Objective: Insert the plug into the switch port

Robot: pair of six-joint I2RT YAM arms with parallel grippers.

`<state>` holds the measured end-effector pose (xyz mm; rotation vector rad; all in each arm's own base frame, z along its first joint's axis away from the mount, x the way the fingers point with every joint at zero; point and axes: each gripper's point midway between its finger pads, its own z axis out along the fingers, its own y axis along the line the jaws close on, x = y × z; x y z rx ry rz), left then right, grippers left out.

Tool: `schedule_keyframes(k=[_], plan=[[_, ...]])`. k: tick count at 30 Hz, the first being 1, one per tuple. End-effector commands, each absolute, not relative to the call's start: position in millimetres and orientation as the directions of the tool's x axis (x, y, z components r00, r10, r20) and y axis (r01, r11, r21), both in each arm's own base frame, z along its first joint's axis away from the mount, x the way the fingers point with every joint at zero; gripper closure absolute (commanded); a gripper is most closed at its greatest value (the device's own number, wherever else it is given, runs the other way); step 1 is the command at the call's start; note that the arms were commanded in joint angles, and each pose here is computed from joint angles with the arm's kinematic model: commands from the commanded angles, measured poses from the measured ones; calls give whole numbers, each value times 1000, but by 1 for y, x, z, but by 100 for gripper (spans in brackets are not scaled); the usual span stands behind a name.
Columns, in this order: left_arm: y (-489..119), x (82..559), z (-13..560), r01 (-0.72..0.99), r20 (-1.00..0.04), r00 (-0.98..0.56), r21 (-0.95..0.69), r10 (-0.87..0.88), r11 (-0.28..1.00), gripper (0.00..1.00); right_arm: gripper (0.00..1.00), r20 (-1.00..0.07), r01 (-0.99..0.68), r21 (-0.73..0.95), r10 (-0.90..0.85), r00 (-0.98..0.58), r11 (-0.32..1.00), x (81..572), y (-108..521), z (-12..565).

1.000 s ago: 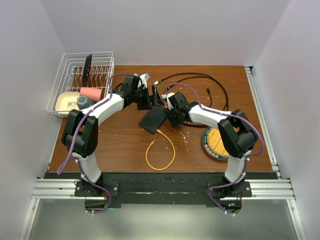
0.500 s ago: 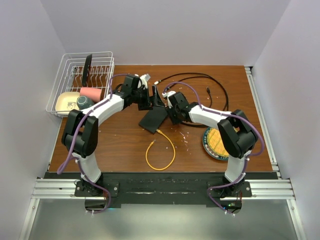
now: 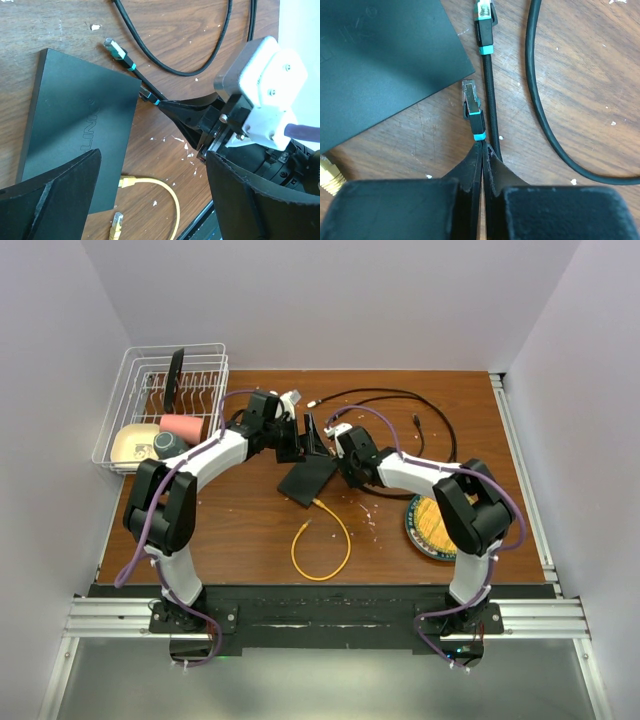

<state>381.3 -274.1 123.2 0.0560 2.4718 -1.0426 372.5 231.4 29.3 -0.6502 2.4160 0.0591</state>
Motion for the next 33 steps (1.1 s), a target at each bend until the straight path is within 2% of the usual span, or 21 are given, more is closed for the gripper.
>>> schedule_keyframes(k=[1,7,15,16,17,18,21,33], plan=[[-276,387,148,278,-486,-865,-676,-129,682,9,100,-619,-481,-111,-439,-651,870,370,230,45],[-282,393,149,286,-489,-863,-679,-126,676,12,100,-685,-498,-79,-410,-602,863,368,235,84],[-305,404,142,288,-468,-878,-679,-97,675,26,100,-720,-525,-52,-396,-569,849,360,238,106],[-305,405,142,282,-469,-877,-675,-102,681,26,98,-709,-521,-58,-403,-579,851,360,237,100],[-304,406,141,279,-468,-877,-673,-103,685,26,92,-700,-520,-61,-408,-586,852,360,236,95],[-302,407,140,272,-468,-878,-668,-106,693,26,76,-693,-519,-63,-412,-591,852,361,236,90],[-300,406,138,267,-466,-879,-659,-103,703,25,65,-674,-522,-65,-423,-605,850,364,239,74],[-293,393,131,262,-453,-887,-656,-92,708,24,66,-610,-524,-70,-452,-651,849,373,245,33]])
